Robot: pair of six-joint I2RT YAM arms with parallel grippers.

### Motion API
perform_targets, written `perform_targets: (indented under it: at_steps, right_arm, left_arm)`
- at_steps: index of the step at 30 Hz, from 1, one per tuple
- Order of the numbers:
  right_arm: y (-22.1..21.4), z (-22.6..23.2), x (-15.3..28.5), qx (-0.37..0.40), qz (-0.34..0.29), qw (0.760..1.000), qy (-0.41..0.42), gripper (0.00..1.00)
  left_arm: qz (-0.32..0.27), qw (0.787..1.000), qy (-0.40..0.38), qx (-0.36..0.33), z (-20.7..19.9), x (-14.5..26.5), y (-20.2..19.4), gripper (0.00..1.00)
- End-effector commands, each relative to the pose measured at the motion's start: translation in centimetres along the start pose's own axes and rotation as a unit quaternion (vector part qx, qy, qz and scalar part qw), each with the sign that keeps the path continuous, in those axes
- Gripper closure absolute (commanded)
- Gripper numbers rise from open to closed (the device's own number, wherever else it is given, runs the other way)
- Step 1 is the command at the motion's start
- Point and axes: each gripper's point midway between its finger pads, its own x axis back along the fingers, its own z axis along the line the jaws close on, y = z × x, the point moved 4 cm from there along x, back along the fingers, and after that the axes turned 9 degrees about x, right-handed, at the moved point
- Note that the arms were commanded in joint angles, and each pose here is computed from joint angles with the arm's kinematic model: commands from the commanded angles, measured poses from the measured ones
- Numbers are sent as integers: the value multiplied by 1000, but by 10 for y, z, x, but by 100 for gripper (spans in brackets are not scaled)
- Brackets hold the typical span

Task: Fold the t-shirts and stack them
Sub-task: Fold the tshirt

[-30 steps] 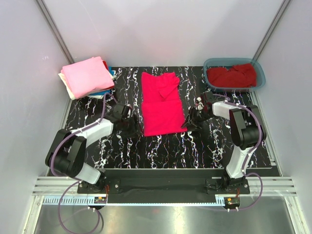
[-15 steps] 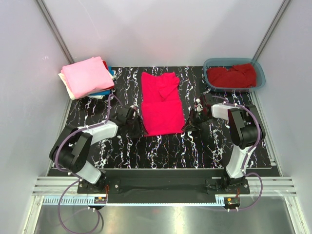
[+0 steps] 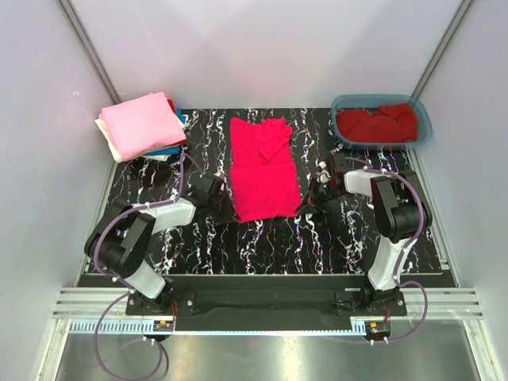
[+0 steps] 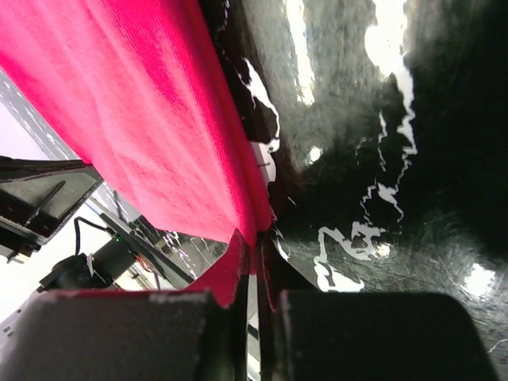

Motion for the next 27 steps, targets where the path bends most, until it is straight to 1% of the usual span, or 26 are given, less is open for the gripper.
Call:
perform_targets:
  at_steps: [1,3,4,5,6,7,9,10,12,13,15,16,18,19,20,22,24,25,27]
  right_arm:
    - [-14,-5,1,-3,3,1000,-17,100]
    - [-23,-5,5,-16,0,1000,-18,100]
    - [-25,1,13,-11,-11,1000,-13,100]
    - [-28,3,18,-20,-15,1000,-13,100]
    - [-38,1,20,-28,-12,999,-15,100]
    - [-41,8,31,-22,-25,999,-9,100]
    - [-58,8,37,-38,-19,999,-10,100]
    - [-62,15,48,-30,-34,999,-2,100]
    - [-84,14,53,-38,-22,999,-7,100]
    - [-91,23,62,-34,-37,999,2,100]
    - [-113,27,62,-38,-27,999,5,100]
    - [-124,40,67,-14,-33,999,17,100]
    - [-141,47,68,-30,-34,999,13,100]
    - [-151,58,74,-12,-37,999,27,100]
    - [-157,60,76,-28,-36,999,26,100]
    - [-165,67,84,-26,-47,998,35,100]
    - [-168,66,91,-30,-54,998,25,100]
    - [-169,67,95,-24,-62,997,24,100]
    - [-165,69,103,-22,-77,997,9,100]
  left_arm:
    - [-11,999,21,-22,-1,5,-7,100]
    - [-12,999,24,-24,-5,15,-14,100]
    - [-9,999,23,-36,-9,18,-23,100]
    - [-15,999,35,-38,-6,21,-28,100]
    - [-18,999,34,-34,-8,31,-33,100]
    - [-19,998,37,-44,-9,35,-43,100]
    - [-22,998,35,-41,-7,51,-55,100]
    - [-17,998,31,-50,-9,58,-66,100]
    - [-28,998,31,-46,-5,75,-74,100]
    - [-31,998,29,-52,-5,81,-81,100]
    - [-34,998,24,-45,0,97,-90,100]
    - [-31,998,19,-51,0,102,-98,100]
    - [-35,999,12,-39,7,114,-105,100]
    - [-29,999,5,-43,7,117,-113,100]
    - [-29,999,2,-39,8,121,-115,100]
    - [-25,999,-9,-32,8,131,-122,100]
    - [-20,999,-18,-33,5,139,-126,100]
    - [-24,999,-25,-34,-2,144,-124,100]
    - [-28,999,-15,-42,-3,148,-122,100]
